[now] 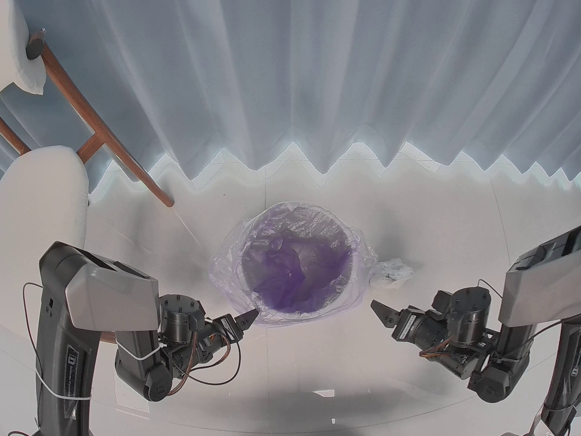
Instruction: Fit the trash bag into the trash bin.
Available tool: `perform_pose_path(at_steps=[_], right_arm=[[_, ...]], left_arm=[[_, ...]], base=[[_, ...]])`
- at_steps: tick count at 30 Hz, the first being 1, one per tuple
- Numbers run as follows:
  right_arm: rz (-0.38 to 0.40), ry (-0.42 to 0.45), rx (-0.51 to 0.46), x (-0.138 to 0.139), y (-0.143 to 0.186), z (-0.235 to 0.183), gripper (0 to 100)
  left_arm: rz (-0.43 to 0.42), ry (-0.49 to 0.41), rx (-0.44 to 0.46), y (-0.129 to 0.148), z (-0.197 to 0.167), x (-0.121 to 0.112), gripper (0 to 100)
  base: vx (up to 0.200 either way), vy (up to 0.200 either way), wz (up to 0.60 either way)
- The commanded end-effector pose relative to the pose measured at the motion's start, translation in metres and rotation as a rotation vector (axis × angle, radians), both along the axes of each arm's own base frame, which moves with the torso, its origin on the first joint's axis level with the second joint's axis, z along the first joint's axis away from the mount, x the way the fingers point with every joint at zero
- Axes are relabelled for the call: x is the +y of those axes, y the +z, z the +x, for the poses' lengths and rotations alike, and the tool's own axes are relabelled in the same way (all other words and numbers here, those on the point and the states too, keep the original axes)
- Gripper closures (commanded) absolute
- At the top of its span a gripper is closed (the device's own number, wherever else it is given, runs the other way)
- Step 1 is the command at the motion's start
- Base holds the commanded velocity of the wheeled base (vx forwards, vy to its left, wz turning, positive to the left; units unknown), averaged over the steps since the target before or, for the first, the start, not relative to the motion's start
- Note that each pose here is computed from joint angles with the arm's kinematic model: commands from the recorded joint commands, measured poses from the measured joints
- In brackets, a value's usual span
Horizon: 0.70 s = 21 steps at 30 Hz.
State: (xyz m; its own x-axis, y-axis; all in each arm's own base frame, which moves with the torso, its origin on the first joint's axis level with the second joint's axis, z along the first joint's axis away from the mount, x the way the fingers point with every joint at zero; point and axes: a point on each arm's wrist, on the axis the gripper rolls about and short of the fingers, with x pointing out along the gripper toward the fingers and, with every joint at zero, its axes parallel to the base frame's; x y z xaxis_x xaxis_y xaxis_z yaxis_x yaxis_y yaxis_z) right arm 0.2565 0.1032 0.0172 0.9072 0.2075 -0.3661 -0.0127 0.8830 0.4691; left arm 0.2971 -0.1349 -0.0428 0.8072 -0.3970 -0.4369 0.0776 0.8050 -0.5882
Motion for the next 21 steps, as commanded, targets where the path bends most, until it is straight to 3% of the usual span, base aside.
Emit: perform_pose_path(at_steps=[1,21], right_arm=[[-0.026,0.027,0.022,0.013,-0.033,0.025,0],[-0.029,-0.014,-0.014,0.01,-0.06,0.067,0]], left_arm=[[0.003,-0.002,-0.003,0.001,-0.001,-0.001,0],[0.005,0.005,-0.002,0.0,0.0,0.001,0]], base=[[0.0,0.0,0.0],[0.0,0.0,0.0]])
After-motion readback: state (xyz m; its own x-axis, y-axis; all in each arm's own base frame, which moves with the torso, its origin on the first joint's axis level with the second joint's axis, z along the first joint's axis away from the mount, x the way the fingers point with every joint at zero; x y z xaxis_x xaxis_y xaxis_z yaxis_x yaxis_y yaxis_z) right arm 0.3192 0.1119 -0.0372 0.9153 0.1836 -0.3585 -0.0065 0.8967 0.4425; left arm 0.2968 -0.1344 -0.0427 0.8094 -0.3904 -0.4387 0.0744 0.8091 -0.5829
